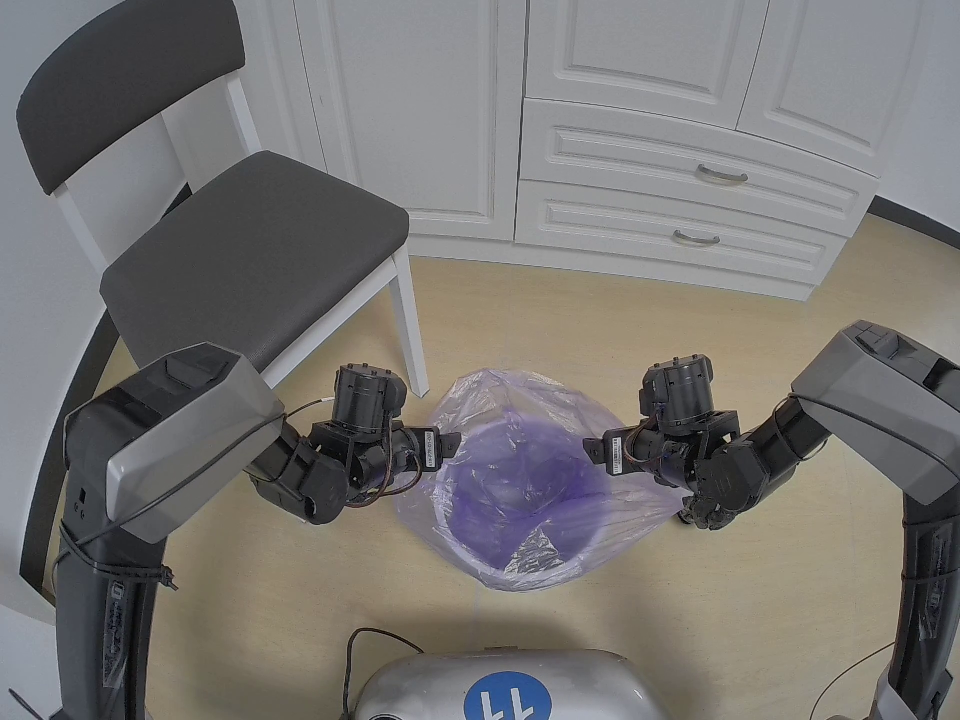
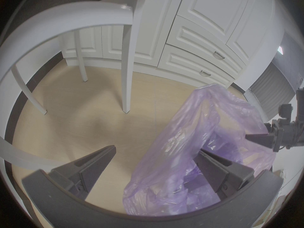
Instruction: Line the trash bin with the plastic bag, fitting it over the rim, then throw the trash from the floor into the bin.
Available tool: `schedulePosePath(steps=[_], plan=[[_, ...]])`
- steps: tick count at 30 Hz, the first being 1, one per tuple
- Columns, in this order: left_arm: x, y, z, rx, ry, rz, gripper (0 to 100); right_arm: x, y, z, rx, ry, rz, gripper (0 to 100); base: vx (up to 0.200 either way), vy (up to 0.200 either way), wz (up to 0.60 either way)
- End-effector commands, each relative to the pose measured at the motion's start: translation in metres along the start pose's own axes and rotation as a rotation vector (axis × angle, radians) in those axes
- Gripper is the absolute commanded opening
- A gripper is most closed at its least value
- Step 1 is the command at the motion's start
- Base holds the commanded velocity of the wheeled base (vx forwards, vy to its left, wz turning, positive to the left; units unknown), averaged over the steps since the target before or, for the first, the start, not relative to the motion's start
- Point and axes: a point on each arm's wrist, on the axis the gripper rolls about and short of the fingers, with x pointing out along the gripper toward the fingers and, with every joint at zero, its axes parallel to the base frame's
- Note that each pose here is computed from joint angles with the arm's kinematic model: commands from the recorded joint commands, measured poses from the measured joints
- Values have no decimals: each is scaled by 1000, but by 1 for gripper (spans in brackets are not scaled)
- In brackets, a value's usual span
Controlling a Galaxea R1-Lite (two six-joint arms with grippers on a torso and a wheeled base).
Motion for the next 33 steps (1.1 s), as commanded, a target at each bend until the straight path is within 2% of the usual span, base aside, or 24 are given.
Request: schedulePosePath(steps=[1, 5, 13, 20, 26, 33], plan=[[19, 7, -5, -19, -13, 49, 100, 14, -11, 0, 35, -3, -32, 100, 0, 0, 0], [23, 15, 6, -65, -51, 87, 100, 22, -17, 6, 78, -41, -42, 100, 0, 0, 0], [24, 22, 18, -105, -98, 93, 100, 42, -20, 5, 168, -89, -43, 100, 0, 0, 0], [32, 22, 5, -103, -79, 93, 100, 54, -26, -3, 174, -72, -50, 100, 0, 0, 0], [41, 22, -3, -100, -91, 88, 100, 60, -25, -6, 214, -79, -46, 100, 0, 0, 0], [39, 25, -9, -86, -8, 115, 100, 66, -29, -15, 201, -43, -60, 100, 0, 0, 0]])
